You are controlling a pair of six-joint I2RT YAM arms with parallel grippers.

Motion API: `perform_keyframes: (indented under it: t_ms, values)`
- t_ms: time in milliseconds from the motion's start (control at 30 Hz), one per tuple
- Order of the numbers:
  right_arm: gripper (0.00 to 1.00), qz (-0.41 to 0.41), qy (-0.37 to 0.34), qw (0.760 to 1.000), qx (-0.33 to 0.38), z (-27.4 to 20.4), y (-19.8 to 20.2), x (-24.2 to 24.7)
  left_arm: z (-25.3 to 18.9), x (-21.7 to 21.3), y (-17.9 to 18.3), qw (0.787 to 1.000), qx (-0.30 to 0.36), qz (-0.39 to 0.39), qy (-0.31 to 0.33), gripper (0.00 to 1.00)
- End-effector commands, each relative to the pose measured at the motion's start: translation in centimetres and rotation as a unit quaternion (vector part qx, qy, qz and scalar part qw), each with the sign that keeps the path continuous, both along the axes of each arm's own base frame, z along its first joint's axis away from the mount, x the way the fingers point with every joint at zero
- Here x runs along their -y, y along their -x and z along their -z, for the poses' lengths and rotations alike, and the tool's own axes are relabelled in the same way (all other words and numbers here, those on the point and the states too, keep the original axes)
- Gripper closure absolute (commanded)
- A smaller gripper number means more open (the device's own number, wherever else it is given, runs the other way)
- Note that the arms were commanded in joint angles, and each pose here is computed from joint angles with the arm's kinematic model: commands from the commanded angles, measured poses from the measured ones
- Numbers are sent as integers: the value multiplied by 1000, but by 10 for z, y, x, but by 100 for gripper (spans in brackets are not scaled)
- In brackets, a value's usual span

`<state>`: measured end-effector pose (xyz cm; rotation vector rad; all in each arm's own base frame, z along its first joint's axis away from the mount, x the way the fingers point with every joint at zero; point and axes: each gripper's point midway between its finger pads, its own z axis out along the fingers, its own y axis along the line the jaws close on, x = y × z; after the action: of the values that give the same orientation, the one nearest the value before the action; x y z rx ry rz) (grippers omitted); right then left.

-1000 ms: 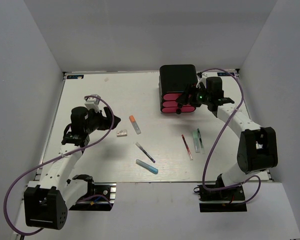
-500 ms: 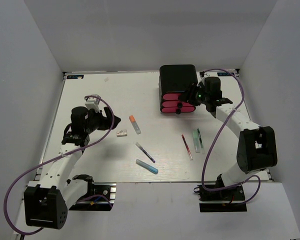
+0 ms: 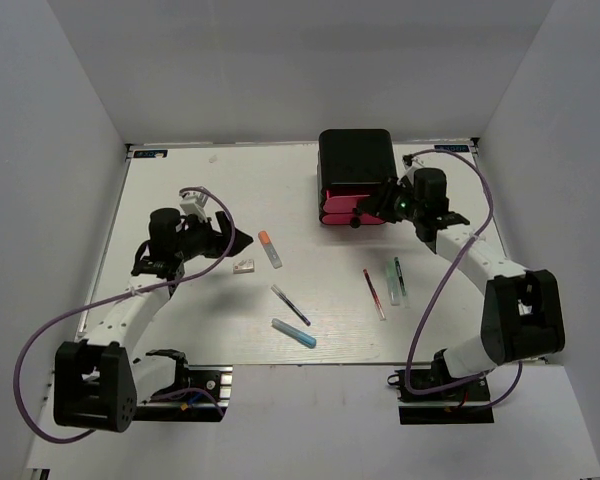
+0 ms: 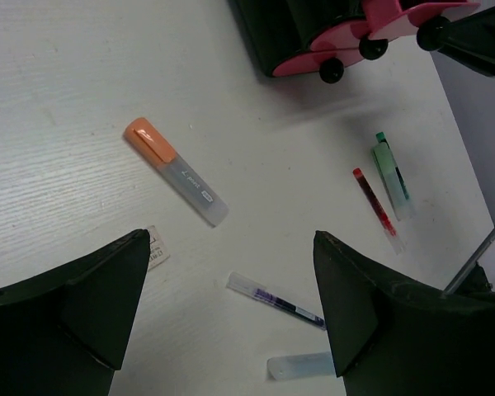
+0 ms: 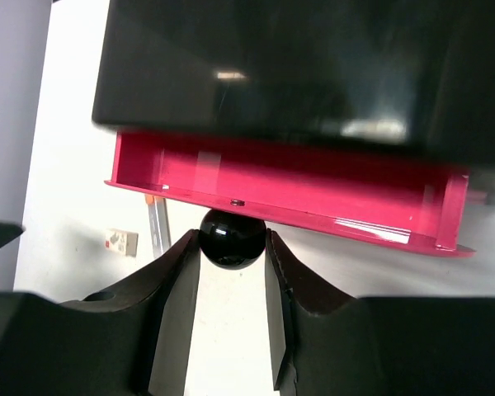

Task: Sort the stationery into containers
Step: Open the drawer, then grab a piece of stationery with the left arm

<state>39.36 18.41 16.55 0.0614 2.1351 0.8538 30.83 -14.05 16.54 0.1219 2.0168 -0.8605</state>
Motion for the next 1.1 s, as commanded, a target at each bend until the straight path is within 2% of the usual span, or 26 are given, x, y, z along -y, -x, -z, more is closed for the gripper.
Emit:
perform_keyframes:
  t_ms: [0,167,200,233,267,300,400,467,667,867,900,1067]
  values:
    - [81,-21,7,1000,-18,10,29,1,-5,10,-4,999,-12,19,29,10]
    - [81,-32,16,999,-28,16,47,5,1,11,-14,999,-31,6,43,10]
    - [77,-32,16,999,-31,17,49,5,2,12,-16,998,-37,2,51,10]
    - [69,-35,19,999,-33,20,53,6,1,12,-19,998,-38,1,55,10]
    - [53,-36,21,999,-33,21,53,6,7,9,-27,997,-50,-16,52,10]
    - [45,-36,23,999,-30,21,52,6,10,10,-30,996,-60,-19,56,10]
    - [28,-42,26,999,-23,20,53,7,24,10,-43,994,-92,-34,47,10]
    - [22,-49,27,998,-19,19,56,7,27,14,-50,993,-105,-40,37,10]
    - [21,-66,42,997,-2,13,70,12,50,22,-72,986,-155,-61,-29,12]
    - [24,-86,86,992,29,-2,86,24,72,40,-77,967,-206,-85,-123,27]
    - [24,-88,98,990,46,-8,85,28,89,40,-69,957,-230,-90,-154,28]
    - [27,-52,120,982,134,-39,91,51,114,45,-58,933,-261,-119,-215,28]
